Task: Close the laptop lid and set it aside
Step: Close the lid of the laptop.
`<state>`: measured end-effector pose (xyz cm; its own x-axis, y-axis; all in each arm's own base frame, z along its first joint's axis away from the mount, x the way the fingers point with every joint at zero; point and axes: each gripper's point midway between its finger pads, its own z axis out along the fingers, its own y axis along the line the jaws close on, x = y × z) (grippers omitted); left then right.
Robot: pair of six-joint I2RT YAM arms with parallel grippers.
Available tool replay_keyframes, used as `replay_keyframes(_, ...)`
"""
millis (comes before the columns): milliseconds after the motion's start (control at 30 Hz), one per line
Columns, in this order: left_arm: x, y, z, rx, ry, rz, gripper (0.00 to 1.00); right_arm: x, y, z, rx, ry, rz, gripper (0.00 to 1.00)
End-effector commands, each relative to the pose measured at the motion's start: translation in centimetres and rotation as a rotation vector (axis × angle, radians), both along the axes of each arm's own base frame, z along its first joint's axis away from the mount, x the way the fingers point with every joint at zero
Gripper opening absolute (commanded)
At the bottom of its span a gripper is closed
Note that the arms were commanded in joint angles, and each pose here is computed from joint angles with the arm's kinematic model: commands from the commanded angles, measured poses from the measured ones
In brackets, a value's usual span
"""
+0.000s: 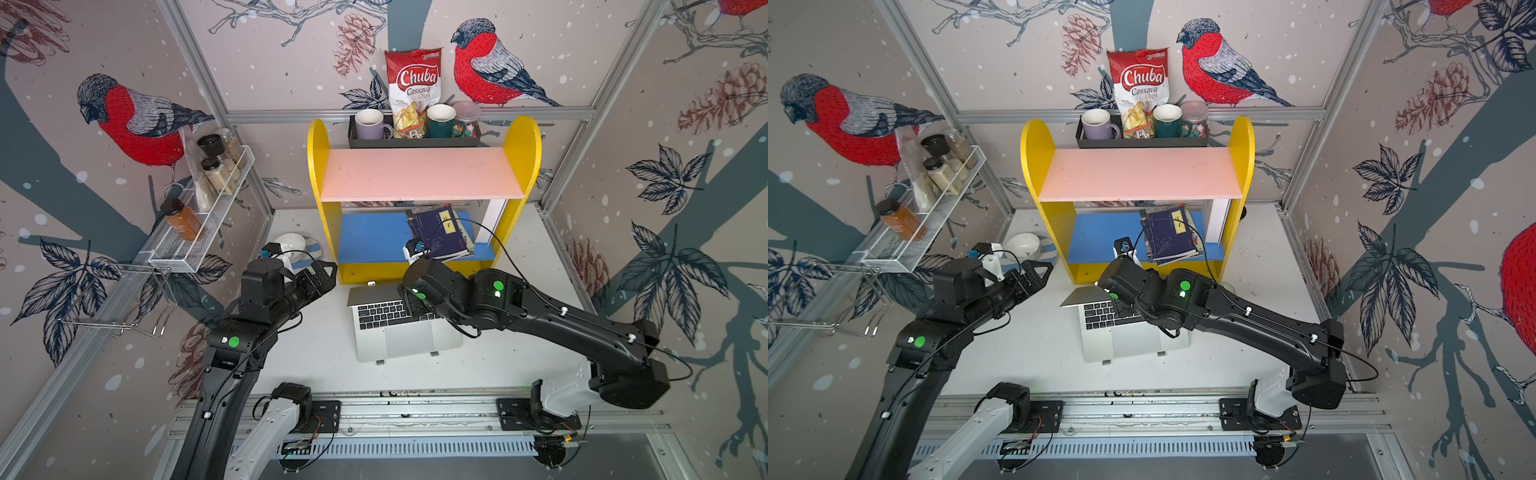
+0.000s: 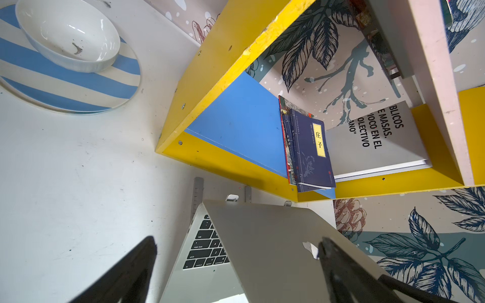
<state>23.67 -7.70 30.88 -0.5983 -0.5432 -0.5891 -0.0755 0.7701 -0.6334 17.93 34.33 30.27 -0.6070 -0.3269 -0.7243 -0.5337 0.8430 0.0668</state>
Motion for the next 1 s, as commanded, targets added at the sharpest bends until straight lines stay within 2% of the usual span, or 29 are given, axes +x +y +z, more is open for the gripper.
replay_keyframes(0,0.6,-0.1,0.8,-0.004,-0.044,0.001,0.95,-0.4,-0.5,-0.7,-0.019,0.013,-0.011,0.63)
replay_keyframes(767,0.6,-0.2,-0.9,-0.007,-0.020,0.001,0.95,-2.2,-0.5,-3.8,-0.042,0.058,0.003,0.79)
replay_keyframes(967,0.6,-0.2,-1.1,-0.009,-0.016,0.001,0.95,-2.7,-0.5,-4.4,-0.053,0.068,0.008,0.81)
